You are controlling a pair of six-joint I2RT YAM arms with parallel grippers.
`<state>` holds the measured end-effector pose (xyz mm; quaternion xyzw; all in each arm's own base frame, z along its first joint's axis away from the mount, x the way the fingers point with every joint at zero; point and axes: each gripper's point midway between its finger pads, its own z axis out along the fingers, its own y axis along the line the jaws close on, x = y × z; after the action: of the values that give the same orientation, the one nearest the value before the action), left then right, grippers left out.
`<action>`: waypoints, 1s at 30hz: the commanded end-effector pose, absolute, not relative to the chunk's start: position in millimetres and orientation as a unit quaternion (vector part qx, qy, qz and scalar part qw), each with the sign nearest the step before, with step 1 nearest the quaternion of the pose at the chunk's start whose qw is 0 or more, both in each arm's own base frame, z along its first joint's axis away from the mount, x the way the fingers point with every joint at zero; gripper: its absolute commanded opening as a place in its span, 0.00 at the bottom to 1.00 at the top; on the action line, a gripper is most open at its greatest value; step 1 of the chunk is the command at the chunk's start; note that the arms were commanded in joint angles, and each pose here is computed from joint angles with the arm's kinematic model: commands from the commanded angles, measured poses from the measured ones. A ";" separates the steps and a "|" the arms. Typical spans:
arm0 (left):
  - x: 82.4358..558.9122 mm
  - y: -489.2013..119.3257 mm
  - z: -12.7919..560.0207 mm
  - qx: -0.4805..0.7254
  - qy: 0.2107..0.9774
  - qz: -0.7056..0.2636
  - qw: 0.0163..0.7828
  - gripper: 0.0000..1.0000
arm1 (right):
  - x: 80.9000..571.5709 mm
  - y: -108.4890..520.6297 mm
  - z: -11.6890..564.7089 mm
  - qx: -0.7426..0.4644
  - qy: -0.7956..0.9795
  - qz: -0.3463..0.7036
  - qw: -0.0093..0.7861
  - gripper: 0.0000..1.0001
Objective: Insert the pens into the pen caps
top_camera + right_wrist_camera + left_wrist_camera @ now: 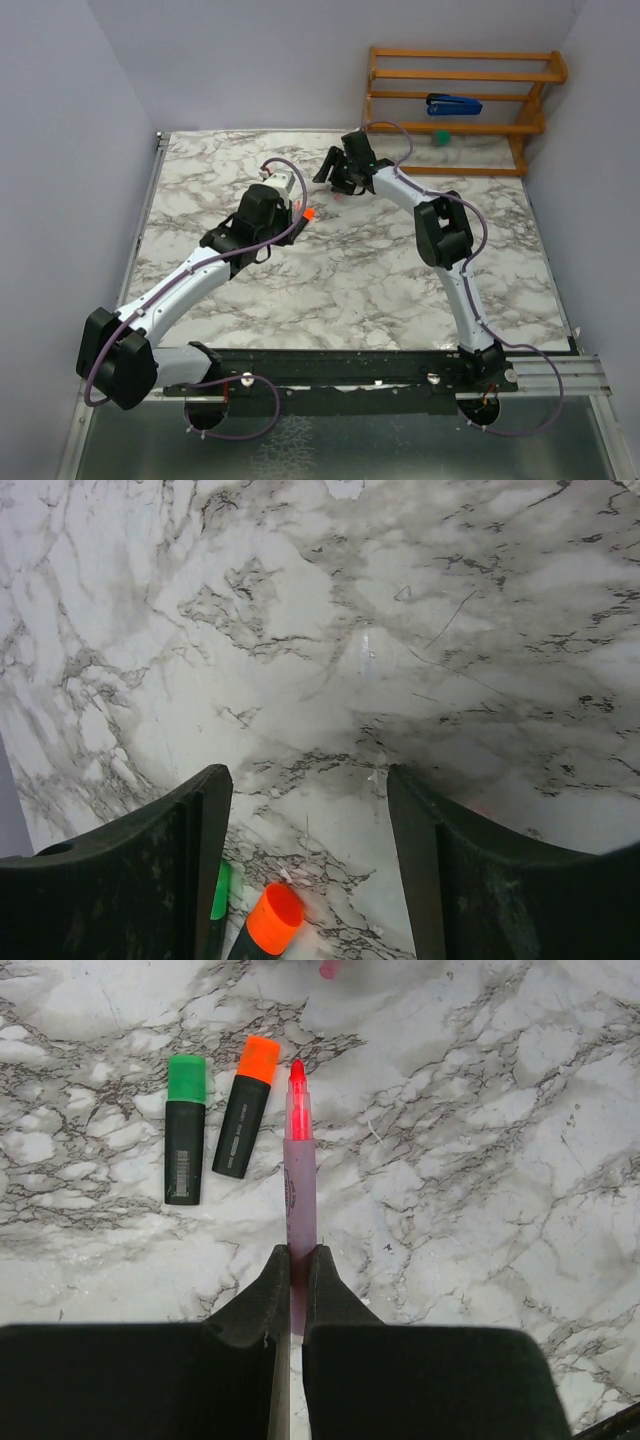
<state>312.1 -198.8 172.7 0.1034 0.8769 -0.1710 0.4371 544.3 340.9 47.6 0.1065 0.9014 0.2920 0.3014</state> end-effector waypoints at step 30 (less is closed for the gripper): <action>295.2 -192.5 169.4 0.091 0.880 -0.186 0.428 0.00 | 525.7 262.1 161.1 0.168 0.875 0.220 0.398 0.72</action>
<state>301.4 -193.2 165.6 0.0947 0.8815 -0.1731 0.4290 519.1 298.9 100.9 0.1187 0.8976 0.2589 0.3365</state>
